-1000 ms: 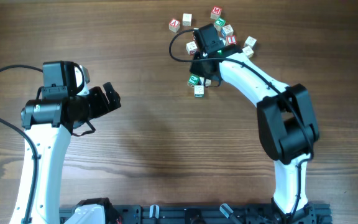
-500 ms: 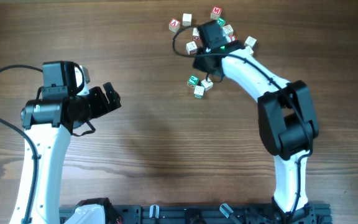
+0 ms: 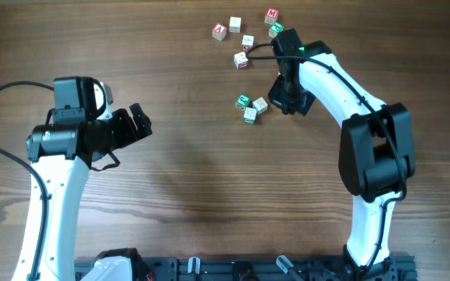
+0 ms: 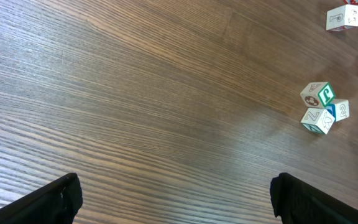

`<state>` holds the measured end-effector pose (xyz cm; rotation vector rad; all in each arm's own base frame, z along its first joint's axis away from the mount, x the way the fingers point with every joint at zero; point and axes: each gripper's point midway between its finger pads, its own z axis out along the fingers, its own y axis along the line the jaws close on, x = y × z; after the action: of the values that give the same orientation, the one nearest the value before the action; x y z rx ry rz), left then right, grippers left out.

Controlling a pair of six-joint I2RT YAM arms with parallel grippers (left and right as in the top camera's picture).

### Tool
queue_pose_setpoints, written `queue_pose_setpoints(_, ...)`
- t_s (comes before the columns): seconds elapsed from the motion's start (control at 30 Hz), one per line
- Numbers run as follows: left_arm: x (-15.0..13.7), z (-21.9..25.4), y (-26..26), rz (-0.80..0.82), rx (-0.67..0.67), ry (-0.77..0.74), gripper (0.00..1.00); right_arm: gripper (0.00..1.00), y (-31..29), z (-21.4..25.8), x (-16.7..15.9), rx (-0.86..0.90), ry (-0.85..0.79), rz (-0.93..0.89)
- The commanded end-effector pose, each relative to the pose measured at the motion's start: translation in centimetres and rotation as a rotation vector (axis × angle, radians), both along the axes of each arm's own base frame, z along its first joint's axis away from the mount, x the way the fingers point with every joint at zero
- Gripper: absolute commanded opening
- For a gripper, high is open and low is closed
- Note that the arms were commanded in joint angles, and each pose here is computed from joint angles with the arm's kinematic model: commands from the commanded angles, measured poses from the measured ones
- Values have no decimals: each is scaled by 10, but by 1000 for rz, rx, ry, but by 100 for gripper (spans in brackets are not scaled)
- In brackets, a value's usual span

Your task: Form a circle

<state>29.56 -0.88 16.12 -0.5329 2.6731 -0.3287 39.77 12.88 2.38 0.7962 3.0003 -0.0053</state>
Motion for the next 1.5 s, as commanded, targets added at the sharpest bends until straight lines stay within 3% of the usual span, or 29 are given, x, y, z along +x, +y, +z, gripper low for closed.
queue_pose_setpoints(0.0, -2, 1, 1, -13, 9, -10, 100, 5, 19, 3, -9, 58, 5, 0)
queue_pose_setpoints(1.47, -2, 1, 1, -13, 9, -10, 100, 5, 61, 1, 0, 167, -62, 69)
